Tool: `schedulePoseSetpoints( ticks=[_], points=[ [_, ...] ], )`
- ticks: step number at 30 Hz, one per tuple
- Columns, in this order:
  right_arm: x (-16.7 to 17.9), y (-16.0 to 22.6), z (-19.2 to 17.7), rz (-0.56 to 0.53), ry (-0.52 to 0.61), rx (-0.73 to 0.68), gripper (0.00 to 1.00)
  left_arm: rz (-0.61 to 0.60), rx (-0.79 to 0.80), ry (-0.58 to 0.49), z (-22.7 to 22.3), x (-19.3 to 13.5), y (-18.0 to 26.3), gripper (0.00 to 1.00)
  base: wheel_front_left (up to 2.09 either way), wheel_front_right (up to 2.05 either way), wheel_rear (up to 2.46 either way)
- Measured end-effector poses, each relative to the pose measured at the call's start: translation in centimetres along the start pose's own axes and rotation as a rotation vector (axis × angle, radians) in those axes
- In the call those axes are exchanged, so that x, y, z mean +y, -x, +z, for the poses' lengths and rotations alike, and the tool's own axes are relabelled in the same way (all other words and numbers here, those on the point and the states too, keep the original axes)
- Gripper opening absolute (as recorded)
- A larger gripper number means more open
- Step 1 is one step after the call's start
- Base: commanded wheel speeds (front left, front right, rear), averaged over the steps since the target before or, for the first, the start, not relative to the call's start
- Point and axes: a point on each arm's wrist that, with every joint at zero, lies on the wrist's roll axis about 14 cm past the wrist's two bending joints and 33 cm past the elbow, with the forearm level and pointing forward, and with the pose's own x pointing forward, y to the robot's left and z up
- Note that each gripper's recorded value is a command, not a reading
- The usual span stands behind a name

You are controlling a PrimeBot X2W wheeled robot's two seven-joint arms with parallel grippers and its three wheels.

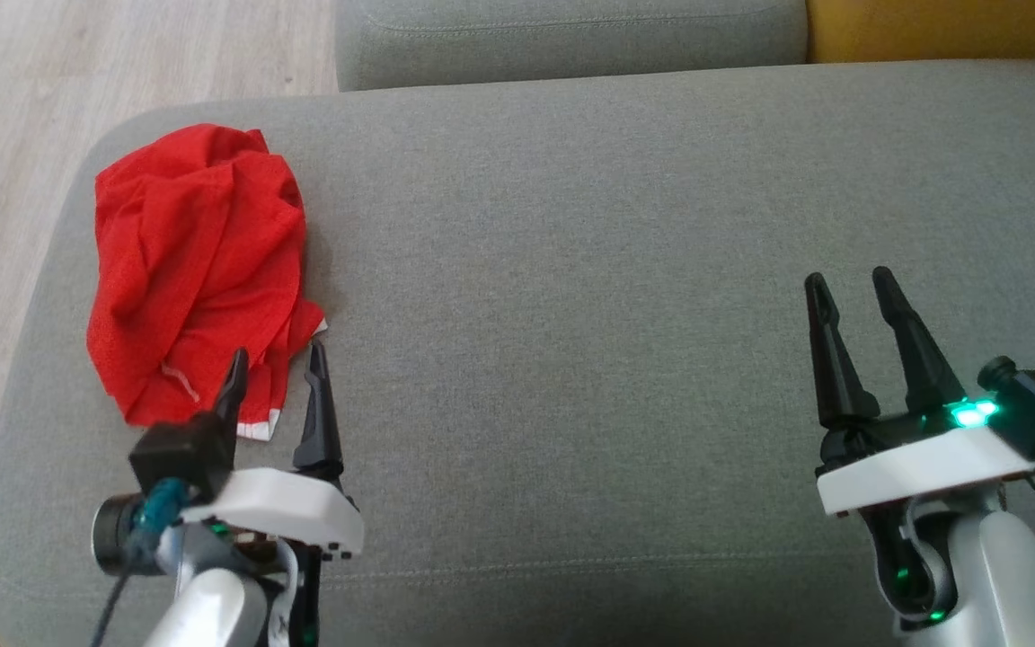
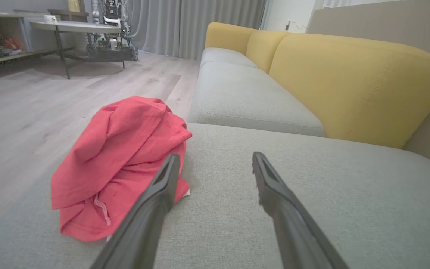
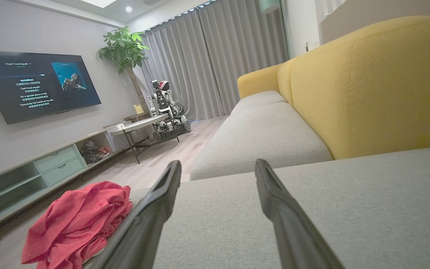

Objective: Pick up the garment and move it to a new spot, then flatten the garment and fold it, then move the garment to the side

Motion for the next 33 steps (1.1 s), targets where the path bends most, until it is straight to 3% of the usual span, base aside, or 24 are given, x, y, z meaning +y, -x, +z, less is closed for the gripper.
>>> schedulePoseSetpoints(
  ticks=[18,28,33],
  points=[
    [1.0,-0.1,-0.1,0.047,0.176,-0.019,1.0,-0.068,-0.128,-0.223,1.5,-2.6,0.9,1.0,0.0,0.0,0.0],
    [0.5,-0.1,-1.1,0.028,0.109,-0.008,1.0,-0.031,-0.152,-0.147,2.3,-1.4,0.4,1.0,0.0,0.0,0.0],
    [-0.1,0.1,-1.9,0.012,0.101,0.012,1.0,-0.06,-0.147,-0.172,1.5,-1.2,0.8,1.0,0.0,0.0,0.0]
  ],
)
